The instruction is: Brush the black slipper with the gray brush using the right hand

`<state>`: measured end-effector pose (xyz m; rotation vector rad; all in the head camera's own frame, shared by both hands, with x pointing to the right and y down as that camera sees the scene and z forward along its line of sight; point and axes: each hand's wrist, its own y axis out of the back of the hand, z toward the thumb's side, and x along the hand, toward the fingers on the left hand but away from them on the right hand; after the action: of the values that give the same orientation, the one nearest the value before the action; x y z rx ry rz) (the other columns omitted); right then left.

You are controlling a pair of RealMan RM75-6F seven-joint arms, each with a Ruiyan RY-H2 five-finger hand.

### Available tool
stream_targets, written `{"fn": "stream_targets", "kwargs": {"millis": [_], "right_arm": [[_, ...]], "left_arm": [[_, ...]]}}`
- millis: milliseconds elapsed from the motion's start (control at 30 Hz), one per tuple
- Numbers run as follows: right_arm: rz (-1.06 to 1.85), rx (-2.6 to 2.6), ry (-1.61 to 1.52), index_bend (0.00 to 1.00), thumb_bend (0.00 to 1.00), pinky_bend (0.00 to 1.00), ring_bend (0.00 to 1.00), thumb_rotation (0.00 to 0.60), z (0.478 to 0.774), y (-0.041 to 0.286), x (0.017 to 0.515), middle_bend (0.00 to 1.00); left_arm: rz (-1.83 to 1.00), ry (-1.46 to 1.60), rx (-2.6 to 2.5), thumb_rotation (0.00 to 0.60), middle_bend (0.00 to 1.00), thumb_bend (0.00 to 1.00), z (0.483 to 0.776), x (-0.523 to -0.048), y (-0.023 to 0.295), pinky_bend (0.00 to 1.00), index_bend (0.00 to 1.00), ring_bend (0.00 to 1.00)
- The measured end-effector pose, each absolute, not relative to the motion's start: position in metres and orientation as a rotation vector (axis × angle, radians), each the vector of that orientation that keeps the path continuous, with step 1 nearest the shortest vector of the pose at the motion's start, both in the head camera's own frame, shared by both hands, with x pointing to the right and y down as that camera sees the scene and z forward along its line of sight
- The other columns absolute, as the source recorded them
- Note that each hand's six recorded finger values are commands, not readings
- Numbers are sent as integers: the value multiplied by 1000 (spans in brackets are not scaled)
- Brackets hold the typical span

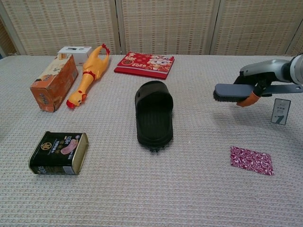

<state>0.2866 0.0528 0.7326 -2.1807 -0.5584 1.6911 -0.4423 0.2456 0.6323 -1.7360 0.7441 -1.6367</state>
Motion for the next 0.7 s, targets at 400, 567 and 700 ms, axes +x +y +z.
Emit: {"fn": "stream_targets", "kwargs": {"millis": [400, 567, 700], "right_arm": [[1692, -1984, -639, 166, 765, 582, 269, 600, 761, 93, 322, 304], [1677, -1919, -593, 14, 472, 408, 94, 600, 761, 92, 320, 158], [1672, -1841, -522, 0, 222, 253, 0, 600, 759, 90, 321, 2]], "left_arm": [[-1631, 723, -1752, 600, 0, 544, 635, -437, 248, 137, 0, 0], [-1628, 721, -1759, 600, 0, 545, 635, -436, 249, 137, 0, 0], [-1628, 722, -1775, 600, 0, 545, 635, -435, 250, 136, 0, 0]]}}
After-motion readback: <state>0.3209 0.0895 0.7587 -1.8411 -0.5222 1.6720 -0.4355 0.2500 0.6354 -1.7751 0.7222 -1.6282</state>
